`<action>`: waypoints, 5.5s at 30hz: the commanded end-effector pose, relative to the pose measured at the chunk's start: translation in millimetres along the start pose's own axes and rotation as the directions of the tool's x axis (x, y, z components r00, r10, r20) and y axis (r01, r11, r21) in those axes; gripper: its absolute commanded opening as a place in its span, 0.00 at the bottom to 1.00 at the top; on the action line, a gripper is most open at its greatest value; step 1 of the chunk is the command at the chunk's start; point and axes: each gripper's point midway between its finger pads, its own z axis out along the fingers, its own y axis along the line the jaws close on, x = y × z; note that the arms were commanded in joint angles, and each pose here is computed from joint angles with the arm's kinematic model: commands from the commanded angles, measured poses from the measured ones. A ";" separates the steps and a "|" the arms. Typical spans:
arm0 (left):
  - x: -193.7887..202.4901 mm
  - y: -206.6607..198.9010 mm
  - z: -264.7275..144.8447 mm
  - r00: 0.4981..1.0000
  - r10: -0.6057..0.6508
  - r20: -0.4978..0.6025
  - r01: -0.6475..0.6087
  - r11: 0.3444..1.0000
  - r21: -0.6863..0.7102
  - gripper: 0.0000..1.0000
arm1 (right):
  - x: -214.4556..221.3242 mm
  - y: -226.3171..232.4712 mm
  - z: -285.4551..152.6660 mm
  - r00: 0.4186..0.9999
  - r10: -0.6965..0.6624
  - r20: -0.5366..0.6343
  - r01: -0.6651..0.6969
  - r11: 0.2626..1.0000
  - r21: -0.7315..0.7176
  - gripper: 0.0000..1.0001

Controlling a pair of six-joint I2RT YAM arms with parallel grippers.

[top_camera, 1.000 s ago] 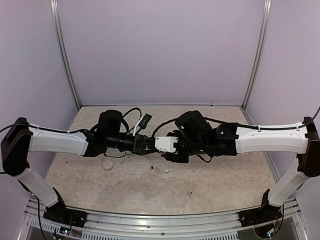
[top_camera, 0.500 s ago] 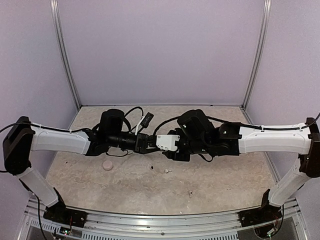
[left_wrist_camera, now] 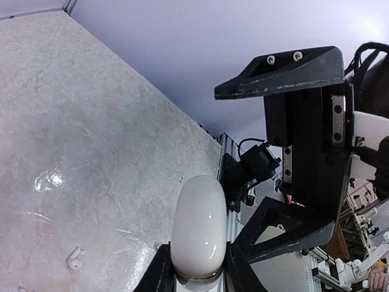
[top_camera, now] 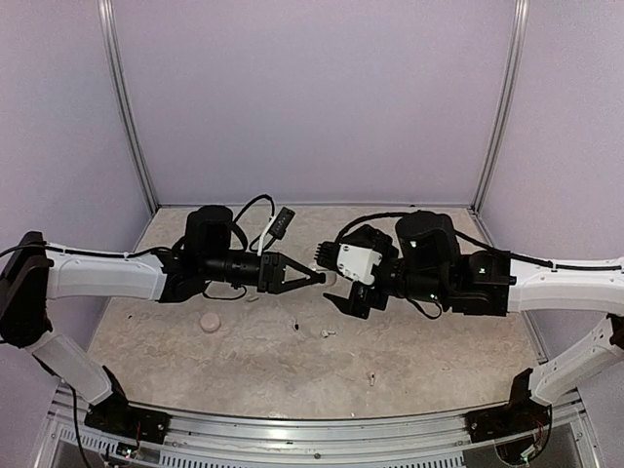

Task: Insert the wireless bluetooth earbuds into the charging case
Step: Pass from the right arm to the left, then pass from the left arm to the right, then pass from the right arm to the left, then pass from the left arm to the right

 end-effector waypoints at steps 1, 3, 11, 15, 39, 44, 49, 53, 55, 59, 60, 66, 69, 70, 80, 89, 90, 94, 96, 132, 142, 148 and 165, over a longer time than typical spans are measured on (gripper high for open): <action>-19.8 -22.1 -13.3 0.988 0.132 0.078 -0.133 0.991 0.012 0.13 | -26.4 -23.2 -25.5 0.979 0.110 0.170 -0.124 0.989 0.074 1.00; -24.0 -27.5 -18.1 0.981 0.172 0.092 -0.173 0.985 0.006 0.13 | -40.3 -25.7 -39.0 0.958 0.145 0.248 -0.163 0.985 0.053 1.00; -40.1 -57.0 -40.2 0.923 0.341 0.179 -0.347 0.938 0.003 0.13 | -93.6 -20.3 -81.1 0.821 0.341 0.458 -0.291 0.940 -0.177 0.99; -45.6 -72.8 -53.1 0.874 0.428 0.232 -0.439 0.899 -0.004 0.14 | -100.3 -8.5 -86.2 0.809 0.399 0.432 -0.296 0.911 -0.287 1.00; -51.1 -111.4 -49.0 0.769 0.563 0.303 -0.583 0.812 -0.029 0.14 | -85.7 -18.5 -76.9 0.663 0.661 0.352 -0.350 0.689 -0.635 0.73; -50.2 -113.7 -44.5 0.767 0.565 0.304 -0.586 0.810 -0.027 0.14 | -88.0 -15.9 -76.1 0.658 0.669 0.347 -0.337 0.672 -0.659 0.68; -49.4 -114.1 -39.6 0.770 0.561 0.305 -0.584 0.812 -0.020 0.14 | -89.5 -14.3 -72.6 0.660 0.669 0.341 -0.328 0.665 -0.671 0.63; -48.2 -114.7 -35.7 0.770 0.561 0.303 -0.585 0.811 -0.014 0.14 | -90.5 -13.3 -70.2 0.657 0.672 0.341 -0.323 0.659 -0.679 0.59; -48.4 -115.0 -34.9 0.771 0.560 0.303 -0.584 0.812 -0.014 0.14 | -90.4 -12.9 -69.0 0.654 0.676 0.339 -0.326 0.656 -0.680 0.57; -49.4 -114.3 -35.2 0.767 0.565 0.306 -0.587 0.809 -0.024 0.14 | -90.3 -12.3 -66.7 0.648 0.684 0.334 -0.333 0.650 -0.684 0.53; -49.9 -114.3 -35.3 0.766 0.566 0.306 -0.587 0.809 -0.026 0.14 | -90.8 -12.4 -66.0 0.647 0.686 0.333 -0.334 0.647 -0.685 0.52; -51.3 -113.3 -36.1 0.761 0.571 0.309 -0.589 0.807 -0.040 0.13 | -90.6 -10.1 -61.3 0.648 0.692 0.319 -0.339 0.637 -0.693 0.46; -52.4 -113.1 -36.6 0.758 0.573 0.310 -0.590 0.806 -0.046 0.13 | -90.4 -8.8 -59.7 0.649 0.692 0.317 -0.337 0.635 -0.695 0.46; -52.1 -113.8 -36.3 0.759 0.573 0.310 -0.590 0.806 -0.044 0.13 | -91.1 -9.1 -60.2 0.648 0.691 0.319 -0.336 0.636 -0.695 0.46; -52.3 -112.5 -33.8 0.756 0.574 0.313 -0.591 0.805 -0.048 0.13 | -92.0 -7.4 -57.9 0.648 0.693 0.314 -0.332 0.629 -0.703 0.43; -53.6 -112.9 -31.9 0.752 0.580 0.314 -0.597 0.801 -0.050 0.13 | -94.1 -5.2 -58.6 0.643 0.699 0.314 -0.328 0.621 -0.712 0.39; -53.6 -113.0 -31.6 0.752 0.580 0.314 -0.597 0.801 -0.049 0.13 | -94.0 -5.0 -58.6 0.642 0.699 0.313 -0.327 0.620 -0.713 0.39; -53.1 -112.3 -30.4 0.752 0.580 0.311 -0.597 0.800 -0.048 0.13 | -93.9 -6.0 -57.4 0.646 0.696 0.314 -0.329 0.625 -0.708 0.38; -53.9 -112.8 -30.7 0.751 0.581 0.314 -0.598 0.800 -0.050 0.13 | -93.7 -5.0 -57.0 0.647 0.696 0.312 -0.327 0.623 -0.710 0.38; -51.2 -112.4 -34.2 0.757 0.579 0.302 -0.588 0.806 -0.071 0.27 | -88.2 -3.8 -55.1 0.679 0.665 0.311 -0.325 0.653 -0.684 0.18; -54.8 -118.9 -37.6 0.742 0.585 0.328 -0.599 0.798 -0.067 0.19 | -81.4 2.3 -49.7 0.673 0.679 0.292 -0.337 0.633 -0.697 0.45; -54.4 -118.8 -36.9 0.742 0.581 0.335 -0.598 0.799 -0.061 0.18 | -80.3 4.8 -47.0 0.661 0.694 0.285 -0.338 0.615 -0.713 0.45; -50.6 -112.6 -34.7 0.746 0.582 0.325 -0.594 0.801 -0.071 0.18 | -82.8 5.7 -46.5 0.653 0.701 0.287 -0.328 0.603 -0.727 0.40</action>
